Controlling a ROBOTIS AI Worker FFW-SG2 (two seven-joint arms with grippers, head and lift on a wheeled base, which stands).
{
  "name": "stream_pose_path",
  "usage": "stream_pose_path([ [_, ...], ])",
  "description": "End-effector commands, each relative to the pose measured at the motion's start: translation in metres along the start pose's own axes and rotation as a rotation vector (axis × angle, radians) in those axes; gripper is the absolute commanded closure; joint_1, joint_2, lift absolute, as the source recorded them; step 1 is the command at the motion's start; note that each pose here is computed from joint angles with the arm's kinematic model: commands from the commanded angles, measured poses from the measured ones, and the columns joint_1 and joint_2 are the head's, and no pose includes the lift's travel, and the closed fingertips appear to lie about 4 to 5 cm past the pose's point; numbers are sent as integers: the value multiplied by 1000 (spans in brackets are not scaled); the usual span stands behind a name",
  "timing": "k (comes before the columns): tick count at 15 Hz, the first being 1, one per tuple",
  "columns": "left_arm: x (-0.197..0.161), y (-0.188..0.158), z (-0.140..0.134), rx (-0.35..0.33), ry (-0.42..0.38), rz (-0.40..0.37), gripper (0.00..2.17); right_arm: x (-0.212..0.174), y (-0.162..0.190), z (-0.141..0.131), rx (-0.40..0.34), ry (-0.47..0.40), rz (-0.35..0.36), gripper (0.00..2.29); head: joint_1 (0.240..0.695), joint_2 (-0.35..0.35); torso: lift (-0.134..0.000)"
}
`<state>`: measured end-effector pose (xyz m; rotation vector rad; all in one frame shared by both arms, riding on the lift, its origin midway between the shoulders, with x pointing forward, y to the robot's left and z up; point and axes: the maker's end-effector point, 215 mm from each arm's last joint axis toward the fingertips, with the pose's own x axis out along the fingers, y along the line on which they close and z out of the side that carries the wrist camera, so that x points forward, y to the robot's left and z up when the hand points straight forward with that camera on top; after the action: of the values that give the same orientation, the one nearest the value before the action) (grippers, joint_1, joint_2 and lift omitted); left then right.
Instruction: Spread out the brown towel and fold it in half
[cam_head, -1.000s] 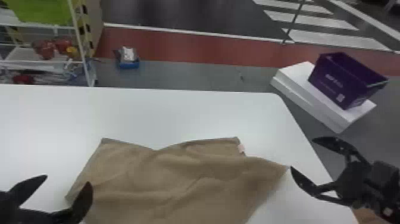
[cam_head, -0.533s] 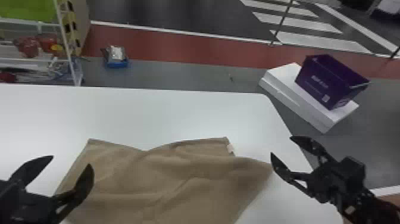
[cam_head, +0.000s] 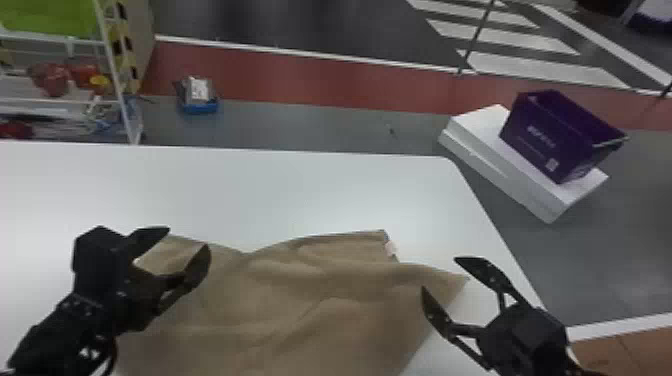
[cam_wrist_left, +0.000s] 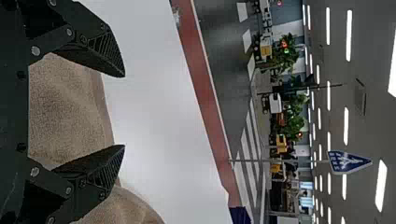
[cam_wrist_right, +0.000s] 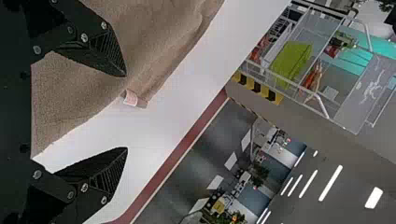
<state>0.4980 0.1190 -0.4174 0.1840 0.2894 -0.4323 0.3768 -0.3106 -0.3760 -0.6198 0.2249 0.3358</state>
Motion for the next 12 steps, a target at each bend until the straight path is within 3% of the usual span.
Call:
stream_pose_path([
  [1,18,15,-8,3,40,11,414,-1,16,9,-29,-7,17,380,695,-249,-123],
  [7,17,67,-42,-56,189,73,417,6,26,19,-80,-12,23,380,695,-162,-123],
  [12,26,76,-42,-52,200,74,545,12,22,21,-93,-16,20,380,695,-112,-123],
])
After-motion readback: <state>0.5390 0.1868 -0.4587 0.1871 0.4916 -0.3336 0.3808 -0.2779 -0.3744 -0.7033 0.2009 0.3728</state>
